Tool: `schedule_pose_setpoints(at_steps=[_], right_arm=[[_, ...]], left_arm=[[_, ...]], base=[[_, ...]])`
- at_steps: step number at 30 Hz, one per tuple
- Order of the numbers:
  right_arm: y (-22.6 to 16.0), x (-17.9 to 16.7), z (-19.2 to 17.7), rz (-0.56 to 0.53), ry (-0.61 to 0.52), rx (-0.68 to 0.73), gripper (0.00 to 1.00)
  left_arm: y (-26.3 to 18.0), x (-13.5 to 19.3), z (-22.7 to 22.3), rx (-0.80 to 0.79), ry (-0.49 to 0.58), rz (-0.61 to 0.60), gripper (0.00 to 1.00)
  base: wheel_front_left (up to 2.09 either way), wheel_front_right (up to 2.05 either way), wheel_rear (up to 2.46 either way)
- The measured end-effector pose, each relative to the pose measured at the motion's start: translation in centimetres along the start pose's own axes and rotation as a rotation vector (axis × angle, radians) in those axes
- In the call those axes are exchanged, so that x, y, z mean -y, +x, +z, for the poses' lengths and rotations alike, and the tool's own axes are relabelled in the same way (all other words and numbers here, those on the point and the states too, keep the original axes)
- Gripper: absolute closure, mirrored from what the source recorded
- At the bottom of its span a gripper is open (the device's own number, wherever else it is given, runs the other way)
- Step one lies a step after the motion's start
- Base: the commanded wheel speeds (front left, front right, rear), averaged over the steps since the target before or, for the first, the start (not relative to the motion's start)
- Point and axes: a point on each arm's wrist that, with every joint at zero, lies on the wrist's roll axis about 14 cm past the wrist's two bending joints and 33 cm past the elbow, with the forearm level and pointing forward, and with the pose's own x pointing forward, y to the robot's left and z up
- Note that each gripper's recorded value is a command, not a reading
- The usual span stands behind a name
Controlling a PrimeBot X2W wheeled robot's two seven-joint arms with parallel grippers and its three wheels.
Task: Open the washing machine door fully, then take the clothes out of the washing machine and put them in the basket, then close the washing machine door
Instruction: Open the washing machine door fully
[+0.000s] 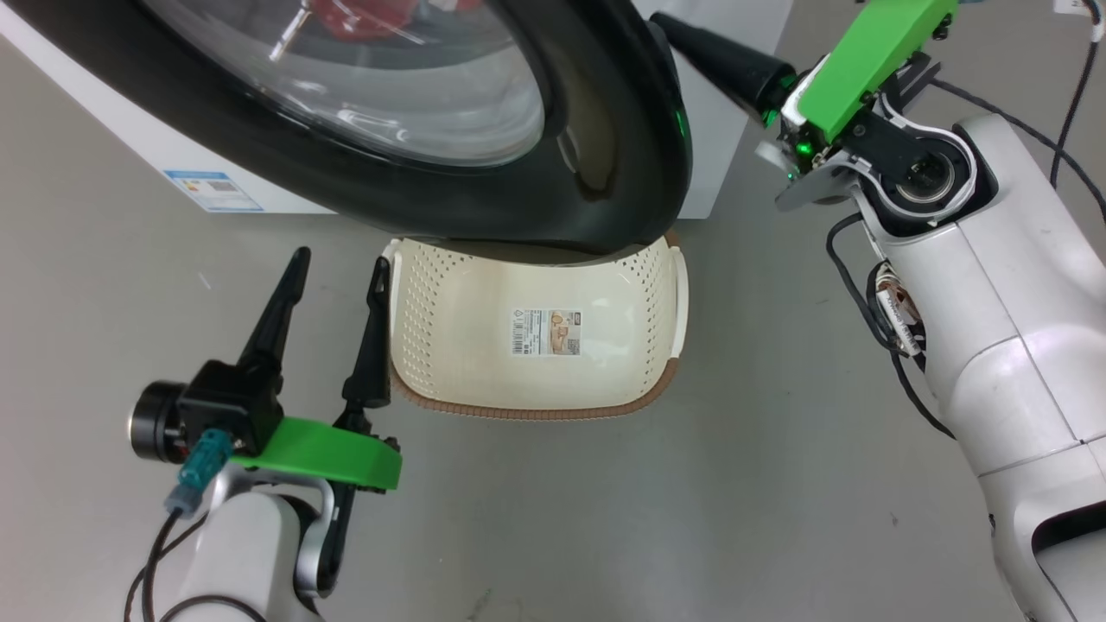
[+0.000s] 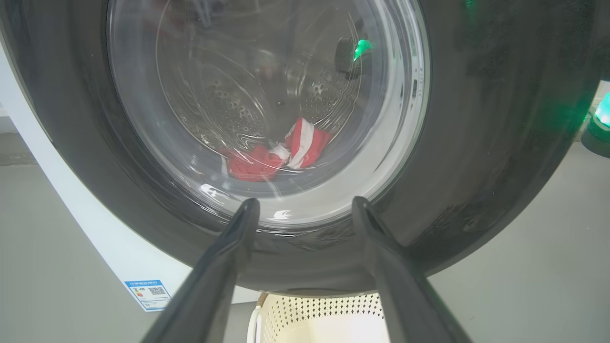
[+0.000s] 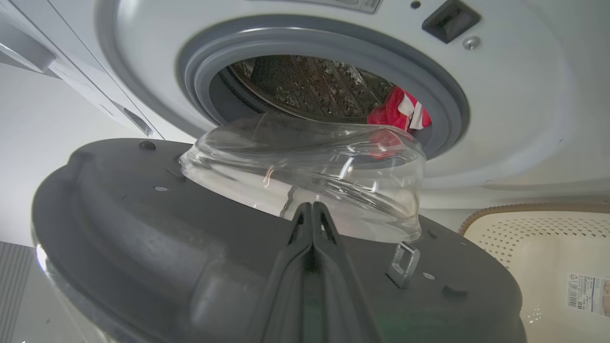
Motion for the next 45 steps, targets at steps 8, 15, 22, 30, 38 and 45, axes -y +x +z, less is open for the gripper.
schedule_pose_setpoints(at_steps=[8, 15, 22, 30, 38, 45], right_arm=[[-2.0, 0.9, 5.1, -0.060, -0.151, 0.294, 0.00], [-5.5, 0.5, 8.0, -0.114, -0.557, 0.509, 0.00], [-8.7, 3.7, 8.0, -0.248, -0.818, 0.567, 0.00], [-12.5, 3.7, 9.4, -0.357, -1.042, 0.663, 0.00], [-15.4, 4.8, 6.8, -0.442, -1.134, 0.714, 0.00], [-17.4, 5.2, 5.9, -0.463, -1.120, 0.742, 0.00]], left_arm=[[0.8, 1.0, -0.5, -0.002, -0.006, -0.025, 0.00], [1.2, 1.6, -0.8, -0.004, -0.029, -0.039, 0.00], [1.6, 2.4, 1.0, 0.051, -0.030, -0.064, 0.00], [1.3, 2.6, 2.1, 0.091, -0.007, -0.060, 0.00], [1.2, 2.5, 3.3, 0.130, -0.003, -0.050, 0.00], [0.7, 2.4, 3.4, 0.134, -0.005, -0.044, 0.00]], base=[[0.00, 0.00, 0.00], [0.00, 0.00, 0.00], [0.00, 0.00, 0.00], [0.00, 0.00, 0.00], [0.00, 0.00, 0.00], [0.00, 0.00, 0.00]])
